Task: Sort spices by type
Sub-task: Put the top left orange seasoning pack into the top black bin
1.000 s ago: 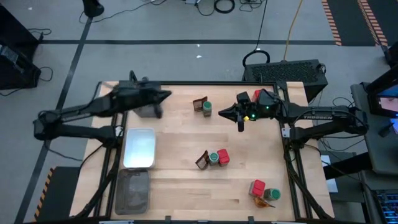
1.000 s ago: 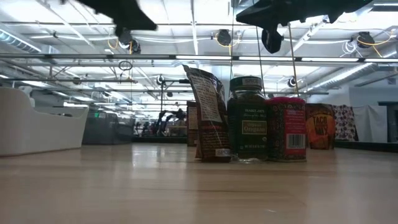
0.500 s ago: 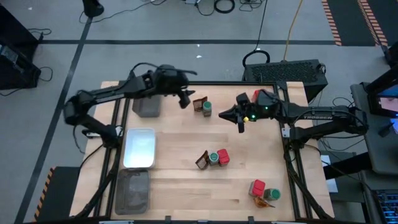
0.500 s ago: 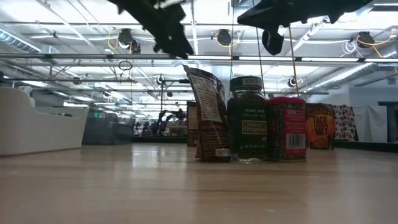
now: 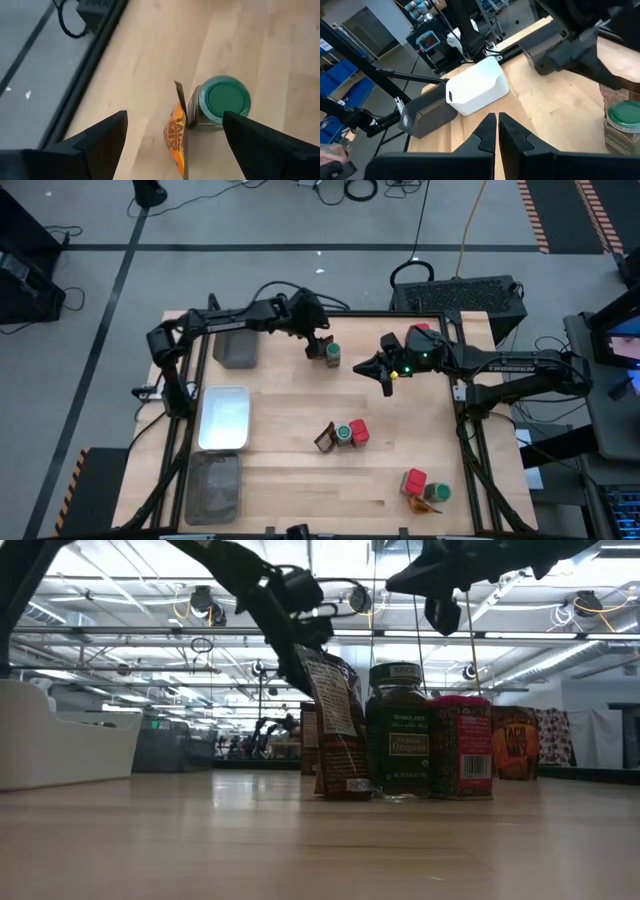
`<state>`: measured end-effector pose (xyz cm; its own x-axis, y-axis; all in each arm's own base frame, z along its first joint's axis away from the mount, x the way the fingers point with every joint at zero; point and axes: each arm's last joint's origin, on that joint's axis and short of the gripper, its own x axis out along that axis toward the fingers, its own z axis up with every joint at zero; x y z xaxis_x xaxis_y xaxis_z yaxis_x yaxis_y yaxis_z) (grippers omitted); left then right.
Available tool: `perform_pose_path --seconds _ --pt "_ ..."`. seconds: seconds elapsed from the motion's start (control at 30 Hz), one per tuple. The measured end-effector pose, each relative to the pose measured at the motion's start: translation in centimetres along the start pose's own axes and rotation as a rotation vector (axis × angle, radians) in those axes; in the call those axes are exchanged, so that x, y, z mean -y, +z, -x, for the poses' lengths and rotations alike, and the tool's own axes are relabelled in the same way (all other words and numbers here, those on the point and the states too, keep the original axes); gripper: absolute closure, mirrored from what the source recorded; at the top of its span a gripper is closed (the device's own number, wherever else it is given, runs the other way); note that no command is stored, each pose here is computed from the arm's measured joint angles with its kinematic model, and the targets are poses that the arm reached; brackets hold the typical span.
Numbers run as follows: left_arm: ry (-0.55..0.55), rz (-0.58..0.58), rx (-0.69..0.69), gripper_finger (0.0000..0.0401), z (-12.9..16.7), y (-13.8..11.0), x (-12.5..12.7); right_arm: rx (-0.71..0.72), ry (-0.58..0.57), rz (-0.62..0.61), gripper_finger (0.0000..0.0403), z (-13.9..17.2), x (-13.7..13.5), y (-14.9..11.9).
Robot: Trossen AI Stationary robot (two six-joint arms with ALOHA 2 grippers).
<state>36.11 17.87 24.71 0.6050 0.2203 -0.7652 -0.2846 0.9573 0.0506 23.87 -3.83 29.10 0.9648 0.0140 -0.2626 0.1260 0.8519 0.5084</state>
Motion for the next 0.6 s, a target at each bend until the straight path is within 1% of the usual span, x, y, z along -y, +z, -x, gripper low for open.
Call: perform_pose_path --seconds 0.17,0.33,0.47,0.6 --pt "-0.011 0.005 -0.054 0.007 -1.9 -0.8 0.0 -0.055 -0.031 -0.01 0.0403 0.0 0.3 -0.5" --pt "-0.018 -0.014 -0.097 0.0074 -3.0 -1.4 0.0 -0.107 -0.059 -0.02 0.0403 0.1 0.6 -1.1" --pt "-0.022 -0.047 -0.111 0.01 -3.3 -1.6 0.0 -0.123 -0.068 -0.018 0.0403 0.1 0.6 -1.2" --pt "-0.023 -0.048 -0.118 0.0147 -3.5 -1.7 0.0 -0.12 -0.069 -0.005 0.0403 0.1 0.6 -1.2"
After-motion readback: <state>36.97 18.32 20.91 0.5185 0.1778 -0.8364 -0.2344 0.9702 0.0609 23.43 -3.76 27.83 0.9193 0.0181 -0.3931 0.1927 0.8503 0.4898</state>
